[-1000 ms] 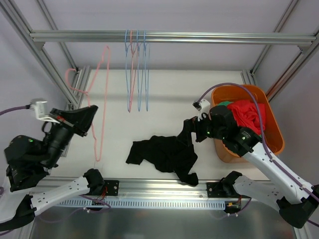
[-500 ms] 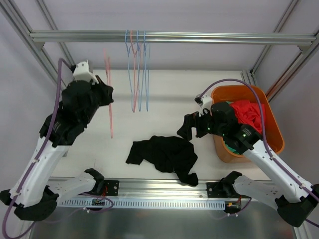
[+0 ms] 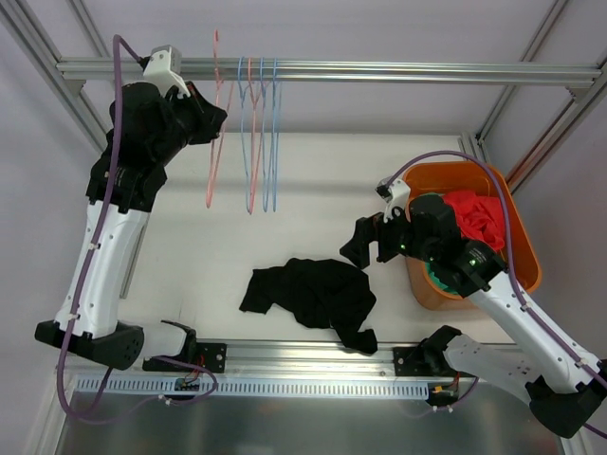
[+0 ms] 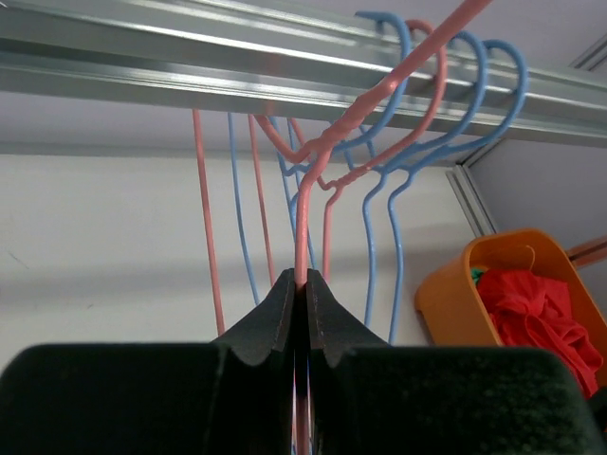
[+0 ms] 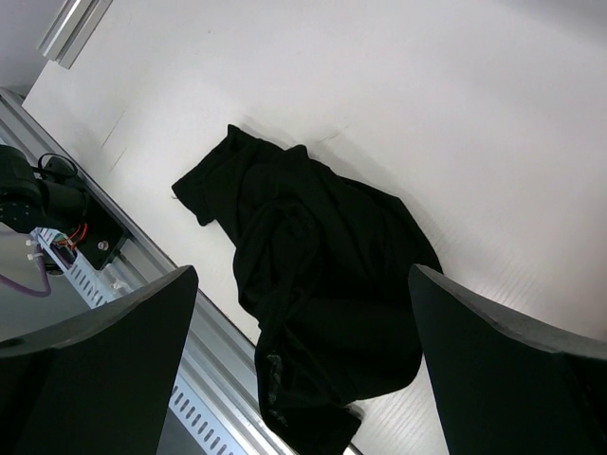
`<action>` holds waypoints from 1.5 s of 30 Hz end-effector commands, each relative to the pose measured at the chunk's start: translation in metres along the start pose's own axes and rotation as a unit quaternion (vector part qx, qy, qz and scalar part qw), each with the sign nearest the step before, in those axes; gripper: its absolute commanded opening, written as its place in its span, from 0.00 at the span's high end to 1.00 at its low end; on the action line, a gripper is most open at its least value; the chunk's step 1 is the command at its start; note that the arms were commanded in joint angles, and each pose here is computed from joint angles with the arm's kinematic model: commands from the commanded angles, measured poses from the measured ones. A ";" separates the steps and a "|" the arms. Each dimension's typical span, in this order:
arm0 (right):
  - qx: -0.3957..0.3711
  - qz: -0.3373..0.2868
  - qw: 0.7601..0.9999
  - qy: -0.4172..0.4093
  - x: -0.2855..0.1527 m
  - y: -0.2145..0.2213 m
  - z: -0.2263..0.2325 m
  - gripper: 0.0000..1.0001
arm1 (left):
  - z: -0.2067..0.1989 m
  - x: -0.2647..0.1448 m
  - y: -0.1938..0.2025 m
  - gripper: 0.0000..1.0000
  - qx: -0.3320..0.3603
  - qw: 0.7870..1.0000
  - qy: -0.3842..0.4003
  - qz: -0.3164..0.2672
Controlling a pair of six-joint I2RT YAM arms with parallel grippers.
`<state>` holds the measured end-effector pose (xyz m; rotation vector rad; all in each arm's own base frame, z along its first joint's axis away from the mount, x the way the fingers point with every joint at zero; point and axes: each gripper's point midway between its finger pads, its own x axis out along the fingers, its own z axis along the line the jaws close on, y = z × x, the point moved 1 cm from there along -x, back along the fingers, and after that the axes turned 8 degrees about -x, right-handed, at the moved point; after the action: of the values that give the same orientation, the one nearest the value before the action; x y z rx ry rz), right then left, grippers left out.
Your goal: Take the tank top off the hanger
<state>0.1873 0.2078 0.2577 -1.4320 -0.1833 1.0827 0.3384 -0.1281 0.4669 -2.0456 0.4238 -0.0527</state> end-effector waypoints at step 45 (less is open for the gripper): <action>-0.101 0.210 0.958 0.168 0.170 0.164 -0.020 0.53 | 0.153 -0.141 0.167 0.01 0.061 0.986 -0.156 0.007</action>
<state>0.1931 0.2806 0.0283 -1.8687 0.2074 1.3613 0.1990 -0.0415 0.2761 -1.9506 0.2937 0.2174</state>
